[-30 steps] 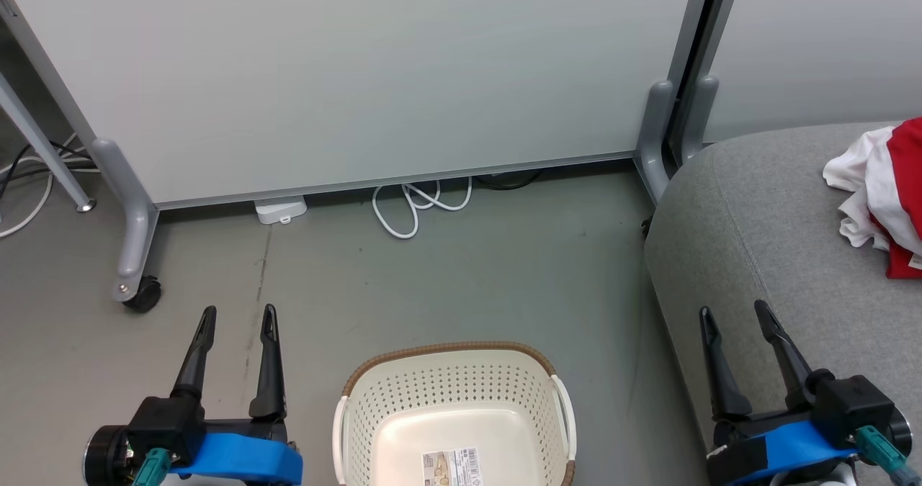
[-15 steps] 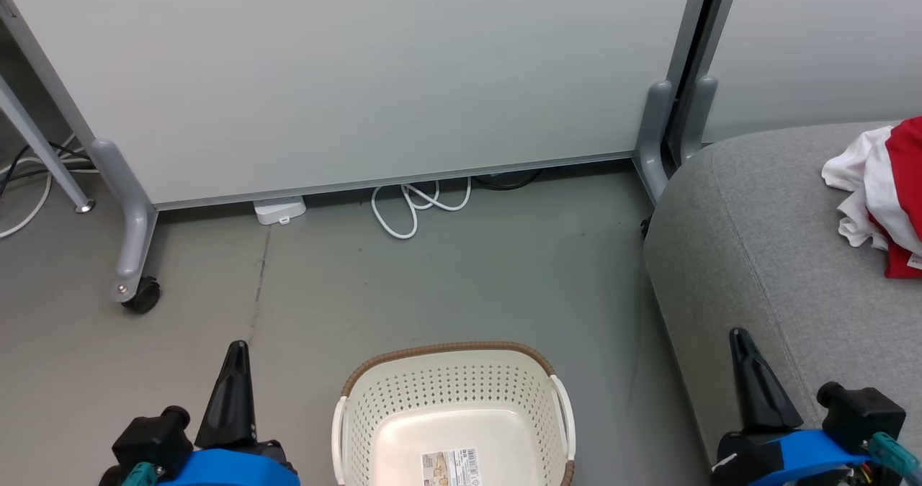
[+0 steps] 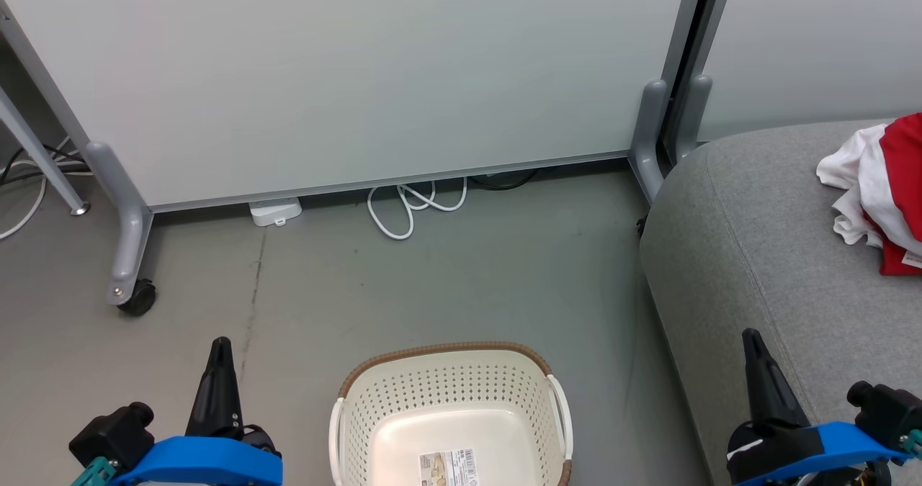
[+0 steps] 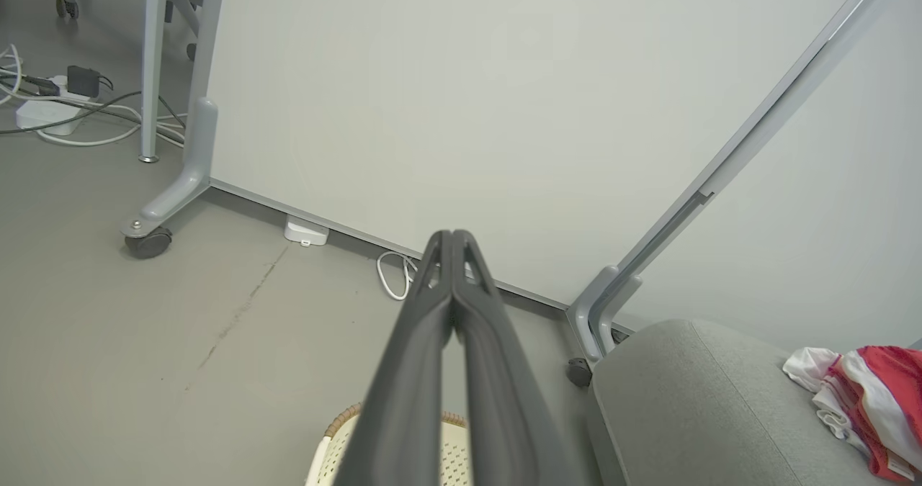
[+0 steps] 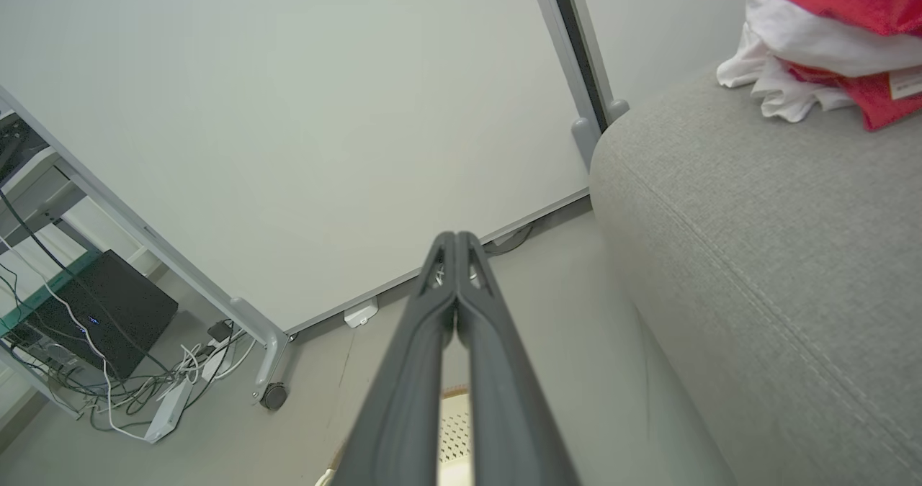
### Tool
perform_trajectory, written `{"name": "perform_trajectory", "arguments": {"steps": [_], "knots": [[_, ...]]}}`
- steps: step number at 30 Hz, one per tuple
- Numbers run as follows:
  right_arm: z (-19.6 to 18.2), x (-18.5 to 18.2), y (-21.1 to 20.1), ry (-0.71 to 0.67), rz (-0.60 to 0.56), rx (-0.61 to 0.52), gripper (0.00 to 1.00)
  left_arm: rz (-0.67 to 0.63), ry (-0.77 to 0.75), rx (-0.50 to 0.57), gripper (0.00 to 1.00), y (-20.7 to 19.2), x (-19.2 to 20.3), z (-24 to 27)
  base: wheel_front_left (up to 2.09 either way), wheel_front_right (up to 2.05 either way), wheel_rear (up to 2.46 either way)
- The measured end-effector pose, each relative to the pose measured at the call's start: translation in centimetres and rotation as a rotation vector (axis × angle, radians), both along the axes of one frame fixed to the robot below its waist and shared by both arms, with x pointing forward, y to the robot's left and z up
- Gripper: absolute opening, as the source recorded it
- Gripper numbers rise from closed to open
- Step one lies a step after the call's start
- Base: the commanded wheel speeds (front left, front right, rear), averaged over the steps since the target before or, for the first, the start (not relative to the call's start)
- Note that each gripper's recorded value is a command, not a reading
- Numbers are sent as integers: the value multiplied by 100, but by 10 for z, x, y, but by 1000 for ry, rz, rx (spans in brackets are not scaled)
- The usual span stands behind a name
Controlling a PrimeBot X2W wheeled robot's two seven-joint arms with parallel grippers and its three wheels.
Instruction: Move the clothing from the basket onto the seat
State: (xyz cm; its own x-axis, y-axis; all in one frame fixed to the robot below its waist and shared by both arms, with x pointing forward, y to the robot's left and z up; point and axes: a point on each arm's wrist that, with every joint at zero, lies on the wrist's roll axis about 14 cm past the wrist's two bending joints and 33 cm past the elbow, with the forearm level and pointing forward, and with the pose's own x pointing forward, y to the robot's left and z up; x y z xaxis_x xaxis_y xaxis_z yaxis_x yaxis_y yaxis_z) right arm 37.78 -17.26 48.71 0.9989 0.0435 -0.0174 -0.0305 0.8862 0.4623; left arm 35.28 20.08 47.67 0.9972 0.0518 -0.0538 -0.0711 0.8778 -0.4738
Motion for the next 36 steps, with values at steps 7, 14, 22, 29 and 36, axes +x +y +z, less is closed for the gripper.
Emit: {"name": "perform_trajectory", "arguments": {"steps": [7,14,22,29,36], "knots": [[-1,1,-4,18,-20,109,0,17,5,-110,0,2,2,0,0,0,0],[-1,2,-8,31,-37,226,0,33,2,-225,0,5,6,2,0,0,0],[0,4,-11,40,-50,337,0,40,3,-332,0,6,9,2,0,0,0],[1,5,-14,43,-59,423,0,40,0,-420,0,5,12,4,0,0,0],[1,5,-15,51,-62,507,0,42,-2,-501,0,5,15,5,0,0,0]]}}
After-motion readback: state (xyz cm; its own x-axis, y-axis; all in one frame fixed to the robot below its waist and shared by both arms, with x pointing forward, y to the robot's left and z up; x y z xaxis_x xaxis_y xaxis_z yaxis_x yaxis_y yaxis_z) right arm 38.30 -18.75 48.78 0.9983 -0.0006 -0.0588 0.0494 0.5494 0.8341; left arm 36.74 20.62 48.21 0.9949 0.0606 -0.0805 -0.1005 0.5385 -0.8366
